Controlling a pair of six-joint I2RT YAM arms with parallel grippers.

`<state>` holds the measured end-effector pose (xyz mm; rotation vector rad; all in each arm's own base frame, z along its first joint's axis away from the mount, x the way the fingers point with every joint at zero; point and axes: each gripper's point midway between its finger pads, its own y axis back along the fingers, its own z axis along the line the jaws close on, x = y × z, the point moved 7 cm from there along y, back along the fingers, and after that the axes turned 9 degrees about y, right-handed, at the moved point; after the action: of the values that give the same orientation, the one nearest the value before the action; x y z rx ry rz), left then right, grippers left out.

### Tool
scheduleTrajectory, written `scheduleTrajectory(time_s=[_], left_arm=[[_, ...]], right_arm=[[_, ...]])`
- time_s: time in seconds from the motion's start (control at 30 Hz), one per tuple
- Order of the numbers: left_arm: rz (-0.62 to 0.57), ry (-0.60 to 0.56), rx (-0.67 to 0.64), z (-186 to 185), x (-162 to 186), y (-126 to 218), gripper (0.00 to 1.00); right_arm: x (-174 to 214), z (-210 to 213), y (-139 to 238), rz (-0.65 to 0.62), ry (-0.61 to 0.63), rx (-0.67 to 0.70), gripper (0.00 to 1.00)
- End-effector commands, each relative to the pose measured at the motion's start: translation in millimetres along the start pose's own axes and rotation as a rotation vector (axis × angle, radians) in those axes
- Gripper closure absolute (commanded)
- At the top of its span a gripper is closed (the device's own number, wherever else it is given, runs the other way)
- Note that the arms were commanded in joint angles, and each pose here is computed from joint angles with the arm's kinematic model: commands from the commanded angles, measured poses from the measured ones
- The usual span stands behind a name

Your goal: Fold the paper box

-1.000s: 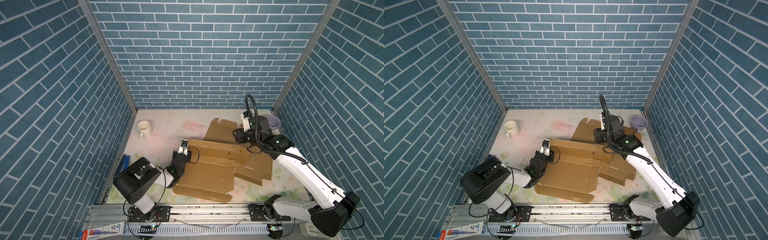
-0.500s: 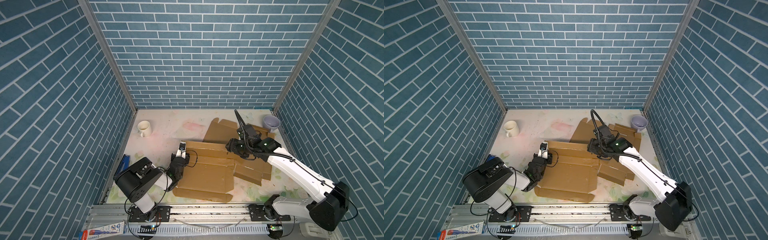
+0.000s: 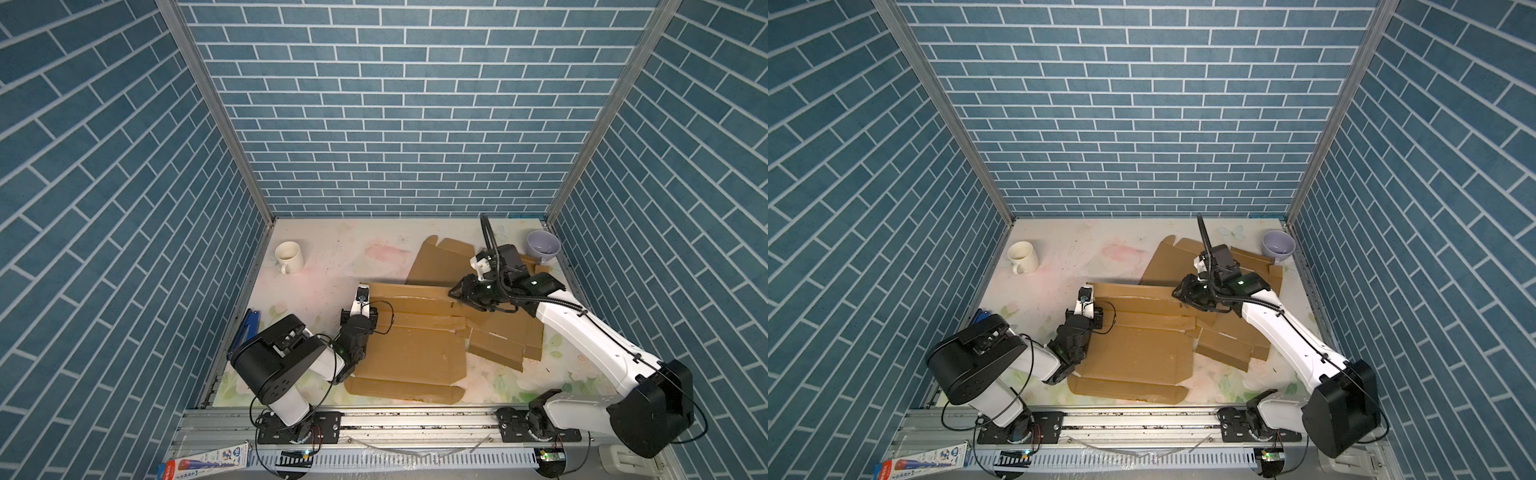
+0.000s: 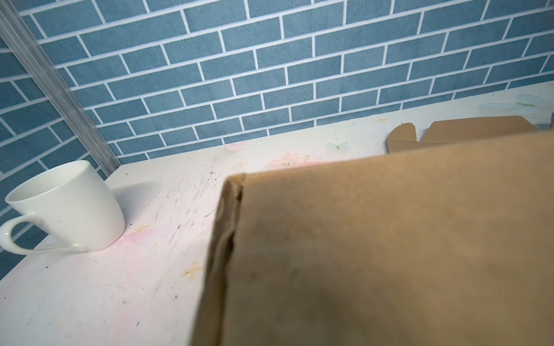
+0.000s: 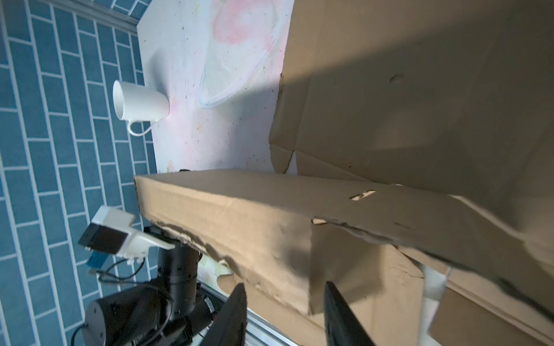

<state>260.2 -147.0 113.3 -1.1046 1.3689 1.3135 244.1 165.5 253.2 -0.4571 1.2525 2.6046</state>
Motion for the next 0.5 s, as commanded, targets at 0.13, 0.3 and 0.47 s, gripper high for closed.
scheduleTrajectory(time_s=[0.13, 0.3, 0.47], left_arm=[[0.07, -0.056, -0.038, 0.2, 9.6, -2.3, 1.0], [0.112, -0.063, -0.053, -2.3, 9.8, -6.2, 1.0], [0.126, -0.069, -0.061, -1.8, 8.2, -6.1, 1.0]], right_arm=[[-48.5, -73.0, 62.6, -0.233, 0.081, 0.218, 0.66], [-72.4, -112.7, 13.2, -0.261, 0.18, 0.243, 0.76], [-66.2, -125.6, -40.4, -0.224, 0.276, 0.112, 0.76]])
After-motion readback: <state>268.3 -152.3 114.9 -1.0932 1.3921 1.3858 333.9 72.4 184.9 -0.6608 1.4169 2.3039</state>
